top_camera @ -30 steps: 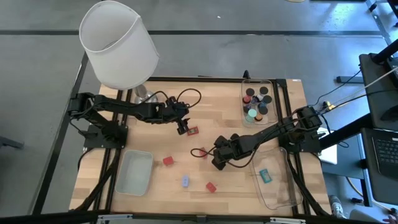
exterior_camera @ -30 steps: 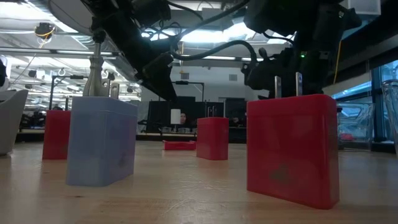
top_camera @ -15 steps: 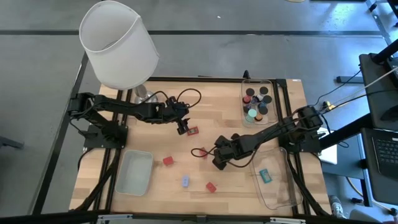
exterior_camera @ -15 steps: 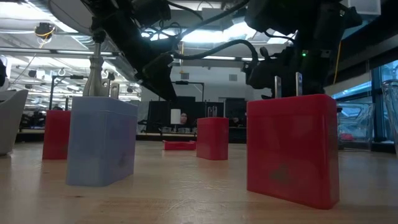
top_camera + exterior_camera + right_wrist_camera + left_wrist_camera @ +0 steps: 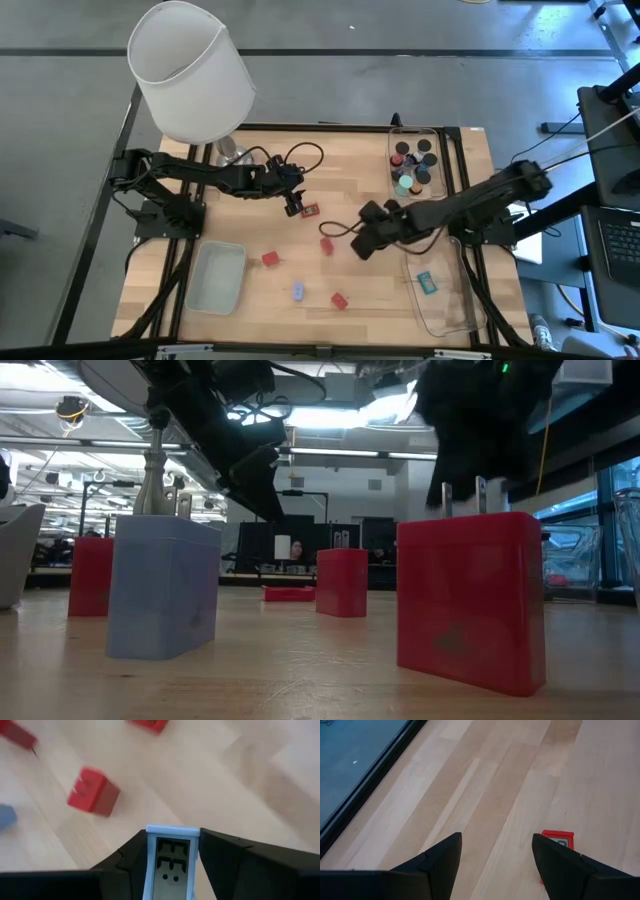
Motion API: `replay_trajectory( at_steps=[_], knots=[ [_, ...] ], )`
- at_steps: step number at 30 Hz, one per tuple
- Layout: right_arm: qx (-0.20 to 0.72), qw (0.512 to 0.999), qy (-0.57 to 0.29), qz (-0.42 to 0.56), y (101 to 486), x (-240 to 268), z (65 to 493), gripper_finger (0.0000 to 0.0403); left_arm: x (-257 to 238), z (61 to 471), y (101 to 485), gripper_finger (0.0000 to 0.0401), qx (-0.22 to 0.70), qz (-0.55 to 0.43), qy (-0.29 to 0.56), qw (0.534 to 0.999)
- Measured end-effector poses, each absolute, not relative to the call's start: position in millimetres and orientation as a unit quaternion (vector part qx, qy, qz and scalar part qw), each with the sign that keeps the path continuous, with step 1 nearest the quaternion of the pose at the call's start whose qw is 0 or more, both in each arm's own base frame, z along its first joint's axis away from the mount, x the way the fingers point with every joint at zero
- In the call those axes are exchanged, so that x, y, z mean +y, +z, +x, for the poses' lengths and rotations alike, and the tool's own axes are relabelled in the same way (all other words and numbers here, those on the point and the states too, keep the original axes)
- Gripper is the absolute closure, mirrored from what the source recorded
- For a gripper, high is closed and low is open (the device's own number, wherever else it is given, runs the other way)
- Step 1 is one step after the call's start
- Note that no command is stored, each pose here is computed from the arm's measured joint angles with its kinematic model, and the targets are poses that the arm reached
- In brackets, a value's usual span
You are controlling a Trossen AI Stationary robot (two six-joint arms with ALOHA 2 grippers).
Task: Pick & Place Office items
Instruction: Put the light blue digital clock into the bottom transparent bin
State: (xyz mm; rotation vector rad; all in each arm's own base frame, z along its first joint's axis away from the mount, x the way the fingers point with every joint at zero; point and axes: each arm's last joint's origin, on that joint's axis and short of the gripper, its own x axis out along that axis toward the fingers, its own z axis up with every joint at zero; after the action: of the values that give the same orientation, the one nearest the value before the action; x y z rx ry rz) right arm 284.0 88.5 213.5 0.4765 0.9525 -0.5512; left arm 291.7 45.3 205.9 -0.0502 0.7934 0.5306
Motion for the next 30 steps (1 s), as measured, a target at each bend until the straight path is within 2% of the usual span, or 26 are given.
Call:
replay_trajectory(
  at_steps=[7, 15, 19, 30],
  knots=[
    [0.419, 0.828, -0.264, 0.262, 259, 89, 240, 0.0251, 45, 292, 206, 0.0162, 0.382, -0.024, 0.255, 0.888],
    [0.426, 0.804, -0.22, 0.35, 281, 124, 192, 0.0251, 45, 292, 206, 0.0162, 0.38, -0.024, 0.255, 0.889],
    [0.439, 0.781, -0.231, 0.38, 278, 142, 174, 0.0251, 45, 292, 206, 0.0162, 0.378, -0.025, 0.255, 0.89],
    [0.495, 0.696, -0.361, 0.374, 245, 175, 144, 0.025, 46, 293, 207, 0.0162, 0.371, -0.026, 0.256, 0.892]
  ],
)
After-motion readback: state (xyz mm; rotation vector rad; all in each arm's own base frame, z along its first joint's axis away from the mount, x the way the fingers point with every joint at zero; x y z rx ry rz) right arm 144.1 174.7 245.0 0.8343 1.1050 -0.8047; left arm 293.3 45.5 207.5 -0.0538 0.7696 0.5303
